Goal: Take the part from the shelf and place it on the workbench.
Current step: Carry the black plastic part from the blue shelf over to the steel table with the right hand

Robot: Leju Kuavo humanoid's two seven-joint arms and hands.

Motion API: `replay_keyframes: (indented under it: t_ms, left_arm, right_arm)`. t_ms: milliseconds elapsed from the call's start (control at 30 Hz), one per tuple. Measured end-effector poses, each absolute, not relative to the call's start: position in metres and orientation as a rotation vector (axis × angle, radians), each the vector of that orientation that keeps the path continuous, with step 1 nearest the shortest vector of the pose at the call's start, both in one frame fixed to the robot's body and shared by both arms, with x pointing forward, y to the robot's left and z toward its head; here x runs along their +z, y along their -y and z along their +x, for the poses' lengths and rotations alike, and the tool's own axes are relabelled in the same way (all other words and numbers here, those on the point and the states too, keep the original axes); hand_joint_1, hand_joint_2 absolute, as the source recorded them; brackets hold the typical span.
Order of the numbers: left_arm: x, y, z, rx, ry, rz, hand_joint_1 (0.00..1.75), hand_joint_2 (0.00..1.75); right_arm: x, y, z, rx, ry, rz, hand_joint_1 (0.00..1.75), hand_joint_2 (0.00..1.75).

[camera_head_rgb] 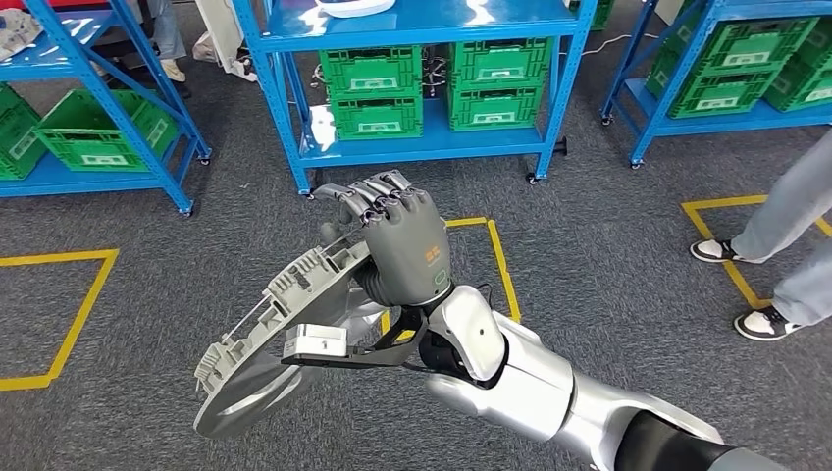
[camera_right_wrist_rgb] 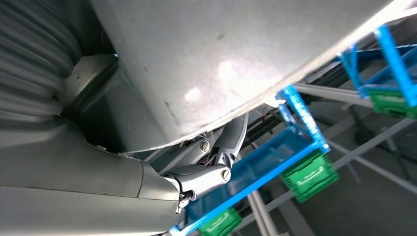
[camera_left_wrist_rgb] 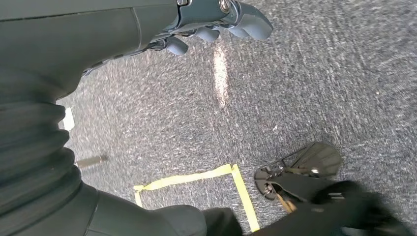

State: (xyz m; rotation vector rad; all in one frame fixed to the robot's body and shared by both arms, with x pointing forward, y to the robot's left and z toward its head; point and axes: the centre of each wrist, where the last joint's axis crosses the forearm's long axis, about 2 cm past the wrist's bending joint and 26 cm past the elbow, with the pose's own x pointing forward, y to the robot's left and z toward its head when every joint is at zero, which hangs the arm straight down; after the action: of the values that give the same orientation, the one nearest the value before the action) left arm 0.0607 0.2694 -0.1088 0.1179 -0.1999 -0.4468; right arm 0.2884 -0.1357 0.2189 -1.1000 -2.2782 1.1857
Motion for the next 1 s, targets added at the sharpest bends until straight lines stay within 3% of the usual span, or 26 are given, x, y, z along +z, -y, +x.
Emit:
replay_keyframes:
  t_ms: [1000]
  left_arm:
    - [-0.1091,-0.2708,0.0587,-0.437,0.195,0.122,0.0,1.75]
  right_arm:
    - [0.2235,0.1363,0.2956,1.167,2.326,-1.075,1.75,1.75]
